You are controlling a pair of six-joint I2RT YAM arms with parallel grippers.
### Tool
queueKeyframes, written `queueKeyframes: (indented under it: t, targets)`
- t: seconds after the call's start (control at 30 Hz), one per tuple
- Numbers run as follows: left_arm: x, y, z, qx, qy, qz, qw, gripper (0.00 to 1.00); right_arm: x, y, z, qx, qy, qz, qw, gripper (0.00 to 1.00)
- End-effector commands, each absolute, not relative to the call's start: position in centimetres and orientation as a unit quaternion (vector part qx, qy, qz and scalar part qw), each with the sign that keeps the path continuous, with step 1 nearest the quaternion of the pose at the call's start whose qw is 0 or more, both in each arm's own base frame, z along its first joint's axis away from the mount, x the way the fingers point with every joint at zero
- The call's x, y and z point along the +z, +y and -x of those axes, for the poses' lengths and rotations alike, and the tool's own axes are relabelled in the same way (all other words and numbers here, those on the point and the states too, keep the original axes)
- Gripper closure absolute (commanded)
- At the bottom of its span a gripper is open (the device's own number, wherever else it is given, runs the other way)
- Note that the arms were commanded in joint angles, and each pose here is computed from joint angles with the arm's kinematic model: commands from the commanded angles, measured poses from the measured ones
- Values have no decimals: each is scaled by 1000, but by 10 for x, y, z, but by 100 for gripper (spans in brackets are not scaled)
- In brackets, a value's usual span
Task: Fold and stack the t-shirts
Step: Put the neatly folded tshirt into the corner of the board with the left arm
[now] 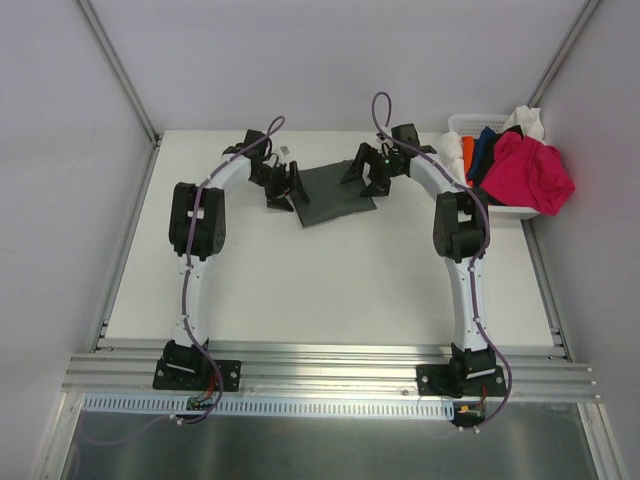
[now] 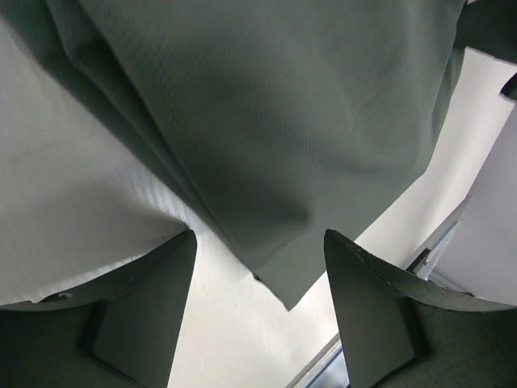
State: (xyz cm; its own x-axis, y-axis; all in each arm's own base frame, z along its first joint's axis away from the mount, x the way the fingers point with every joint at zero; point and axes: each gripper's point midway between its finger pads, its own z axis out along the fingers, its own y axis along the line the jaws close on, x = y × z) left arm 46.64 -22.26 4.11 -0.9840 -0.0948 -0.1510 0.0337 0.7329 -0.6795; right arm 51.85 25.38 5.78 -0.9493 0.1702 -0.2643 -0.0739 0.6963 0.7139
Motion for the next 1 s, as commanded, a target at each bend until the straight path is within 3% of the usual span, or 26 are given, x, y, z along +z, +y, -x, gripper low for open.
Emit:
queueKeyframes:
  t: [0.0, 0.07, 0.2, 0.23, 0.27, 0.3, 0.6, 0.73, 0.97]
  targets:
    - [8, -214, -483, -323, 941, 22, 103, 34, 49, 256, -500, 383, 914, -22, 131, 6]
    - [5, -210, -492, -309, 944, 22, 115, 40, 47, 256, -497, 382, 915, -21, 127, 6]
    - [2, -209, -498, -303, 945, 20, 123, 62, 44, 259, -497, 379, 917, -19, 126, 6]
    - [2, -209, -498, -304, 944, 20, 124, 81, 44, 260, -495, 378, 917, -20, 124, 6]
    - [0, -208, -498, -302, 945, 21, 122, 93, 42, 262, -492, 379, 918, -16, 120, 6]
    - [0, -207, -498, -301, 945, 22, 122, 98, 42, 264, -490, 379, 918, -17, 117, 6]
    - [42, -163, -476, -275, 951, -10, 140, 100, 77, 280, -477, 401, 908, -5, 121, 6]
    - [58, -98, -464, -230, 962, -9, 149, 100, 120, 264, -489, 408, 897, -2, 167, 5]
    - [66, -16, -442, -177, 975, 11, 130, 100, 138, 227, -495, 384, 901, -10, 200, 3]
